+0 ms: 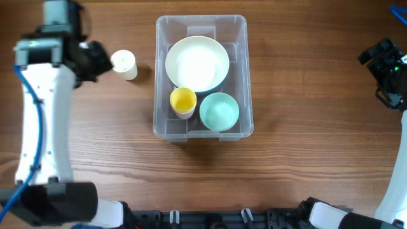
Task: Pack container
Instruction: 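Grasp the white cup with the left gripper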
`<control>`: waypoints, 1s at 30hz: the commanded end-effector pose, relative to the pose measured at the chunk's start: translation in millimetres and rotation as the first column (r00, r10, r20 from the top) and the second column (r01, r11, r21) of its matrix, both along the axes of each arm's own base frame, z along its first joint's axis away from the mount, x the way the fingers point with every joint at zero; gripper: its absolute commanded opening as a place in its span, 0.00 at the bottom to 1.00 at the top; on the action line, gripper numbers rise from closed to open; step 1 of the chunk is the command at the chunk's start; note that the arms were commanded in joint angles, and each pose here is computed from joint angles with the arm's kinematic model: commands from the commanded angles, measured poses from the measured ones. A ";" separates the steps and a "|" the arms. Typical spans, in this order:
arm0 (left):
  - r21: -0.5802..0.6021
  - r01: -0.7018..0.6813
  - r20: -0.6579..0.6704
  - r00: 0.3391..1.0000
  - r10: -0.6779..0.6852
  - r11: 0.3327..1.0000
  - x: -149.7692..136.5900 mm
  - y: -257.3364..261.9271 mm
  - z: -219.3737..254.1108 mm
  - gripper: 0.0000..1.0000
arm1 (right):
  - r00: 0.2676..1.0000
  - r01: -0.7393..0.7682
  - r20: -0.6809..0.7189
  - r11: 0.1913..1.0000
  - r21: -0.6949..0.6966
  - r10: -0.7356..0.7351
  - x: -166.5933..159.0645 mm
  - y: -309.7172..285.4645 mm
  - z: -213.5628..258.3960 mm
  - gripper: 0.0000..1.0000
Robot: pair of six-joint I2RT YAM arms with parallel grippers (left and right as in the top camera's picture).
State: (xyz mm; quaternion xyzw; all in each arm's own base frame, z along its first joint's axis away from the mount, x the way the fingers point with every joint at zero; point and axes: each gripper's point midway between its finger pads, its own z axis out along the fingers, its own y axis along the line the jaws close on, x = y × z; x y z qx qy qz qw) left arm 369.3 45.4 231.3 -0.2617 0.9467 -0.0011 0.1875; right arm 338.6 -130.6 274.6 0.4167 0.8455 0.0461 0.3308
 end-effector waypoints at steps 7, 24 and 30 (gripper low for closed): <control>-0.270 0.137 -0.079 0.983 -0.164 0.953 71.0 7.2 -124.7 0.59 | 1.000 0.014 0.000 1.000 -0.005 -0.014 1.4 -2.5 1.1 1.00; -0.231 0.154 -0.176 0.964 -0.197 0.961 58.0 -15.6 -133.5 0.04 | 1.000 0.014 0.000 1.000 -0.006 -0.014 1.4 -2.6 1.1 1.00; -0.205 0.292 0.065 0.956 -0.285 0.934 -13.4 -73.5 20.5 0.04 | 1.000 0.014 0.000 1.000 -0.005 -0.014 1.4 -2.5 1.1 1.00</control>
